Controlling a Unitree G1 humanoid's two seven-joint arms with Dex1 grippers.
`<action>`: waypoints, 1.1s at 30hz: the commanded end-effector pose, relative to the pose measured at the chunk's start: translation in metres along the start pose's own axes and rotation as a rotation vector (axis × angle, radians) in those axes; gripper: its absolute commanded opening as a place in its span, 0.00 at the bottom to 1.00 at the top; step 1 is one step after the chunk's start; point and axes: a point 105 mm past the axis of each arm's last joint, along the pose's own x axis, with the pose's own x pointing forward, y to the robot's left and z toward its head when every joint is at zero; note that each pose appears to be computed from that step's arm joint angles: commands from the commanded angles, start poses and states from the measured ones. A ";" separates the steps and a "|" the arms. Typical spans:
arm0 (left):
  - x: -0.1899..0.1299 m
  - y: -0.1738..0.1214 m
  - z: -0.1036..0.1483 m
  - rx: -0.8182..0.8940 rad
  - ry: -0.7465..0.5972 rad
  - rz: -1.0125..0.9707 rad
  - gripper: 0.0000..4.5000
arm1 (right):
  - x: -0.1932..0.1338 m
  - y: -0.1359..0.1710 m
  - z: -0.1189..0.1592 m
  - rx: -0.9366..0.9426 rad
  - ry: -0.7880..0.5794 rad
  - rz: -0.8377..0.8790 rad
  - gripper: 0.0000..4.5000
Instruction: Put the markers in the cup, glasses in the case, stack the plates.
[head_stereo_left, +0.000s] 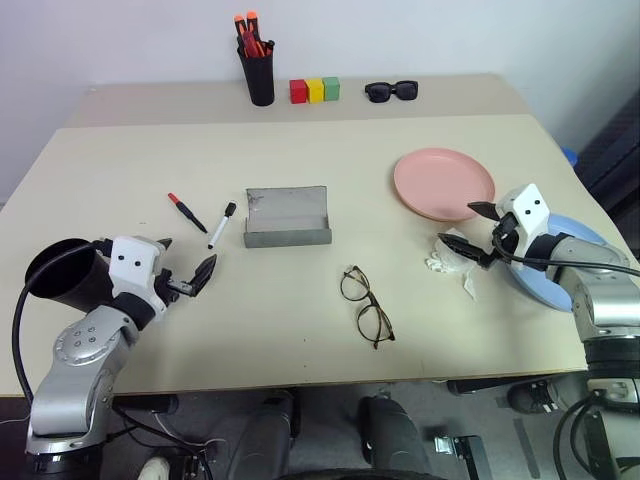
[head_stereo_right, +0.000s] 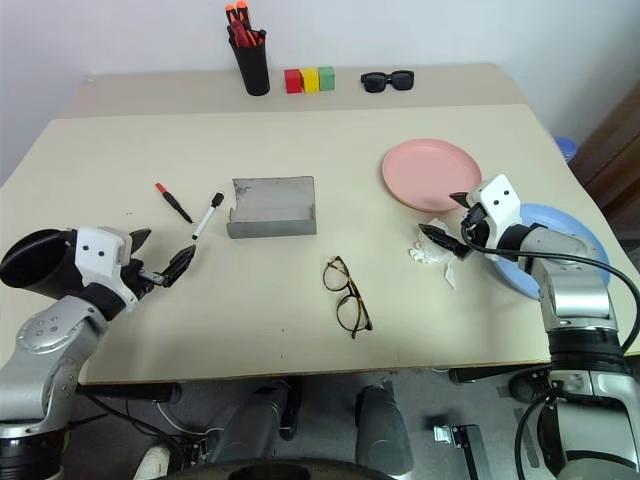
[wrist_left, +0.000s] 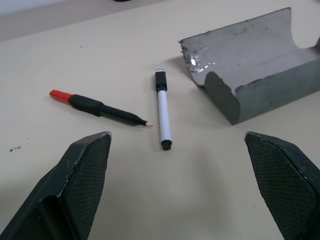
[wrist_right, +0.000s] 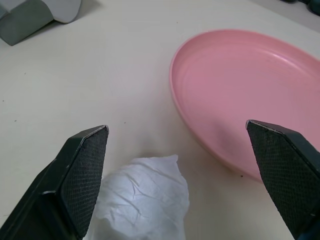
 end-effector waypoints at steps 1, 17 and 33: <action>0.002 -0.002 0.017 0.025 -0.052 0.012 0.97 | -0.001 -0.005 0.013 -0.024 -0.049 -0.016 1.00; 0.024 -0.007 0.035 -0.031 -0.083 0.052 0.97 | 0.021 0.021 0.026 -0.030 -0.125 0.024 1.00; 0.107 0.010 0.032 -0.135 0.281 0.357 0.99 | 0.059 0.148 0.094 0.045 -0.332 0.289 1.00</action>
